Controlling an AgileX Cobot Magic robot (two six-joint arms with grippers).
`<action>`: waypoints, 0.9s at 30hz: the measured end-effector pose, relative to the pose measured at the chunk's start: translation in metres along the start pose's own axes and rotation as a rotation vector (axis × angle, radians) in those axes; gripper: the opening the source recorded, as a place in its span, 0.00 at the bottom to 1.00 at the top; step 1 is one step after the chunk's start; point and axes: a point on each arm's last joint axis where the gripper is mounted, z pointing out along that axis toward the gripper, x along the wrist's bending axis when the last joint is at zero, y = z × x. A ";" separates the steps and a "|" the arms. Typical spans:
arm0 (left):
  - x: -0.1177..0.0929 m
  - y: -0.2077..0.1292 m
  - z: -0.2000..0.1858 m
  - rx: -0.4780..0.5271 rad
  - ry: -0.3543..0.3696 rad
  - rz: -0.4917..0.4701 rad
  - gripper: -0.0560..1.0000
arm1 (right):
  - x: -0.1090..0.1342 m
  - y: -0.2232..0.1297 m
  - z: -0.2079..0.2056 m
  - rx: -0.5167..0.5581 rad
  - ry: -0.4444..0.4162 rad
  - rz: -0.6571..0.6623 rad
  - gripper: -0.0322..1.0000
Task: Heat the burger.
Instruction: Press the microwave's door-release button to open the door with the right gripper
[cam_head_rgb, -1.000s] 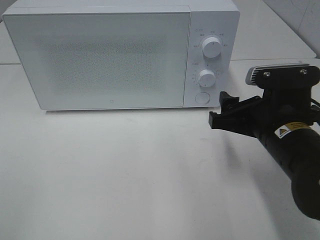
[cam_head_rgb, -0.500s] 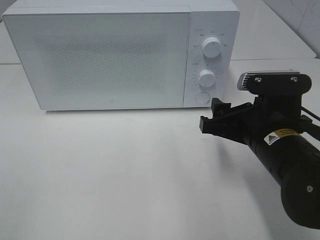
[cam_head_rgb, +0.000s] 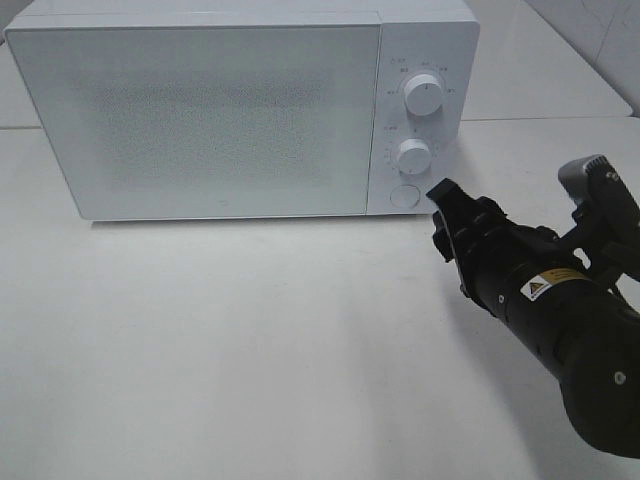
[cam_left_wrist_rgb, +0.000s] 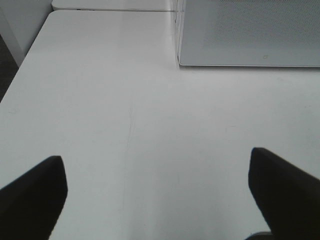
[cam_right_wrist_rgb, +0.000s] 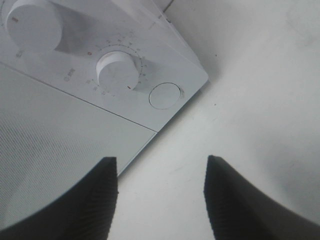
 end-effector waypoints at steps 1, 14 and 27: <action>0.000 0.000 0.000 0.000 0.000 0.000 0.93 | 0.000 0.000 0.000 0.000 0.000 0.000 0.53; 0.000 0.000 0.000 0.000 0.000 0.000 0.93 | -0.001 -0.002 0.000 0.018 -0.014 0.460 0.15; 0.000 0.000 0.000 0.000 0.000 0.000 0.93 | -0.003 0.000 0.000 -0.008 -0.034 0.622 0.04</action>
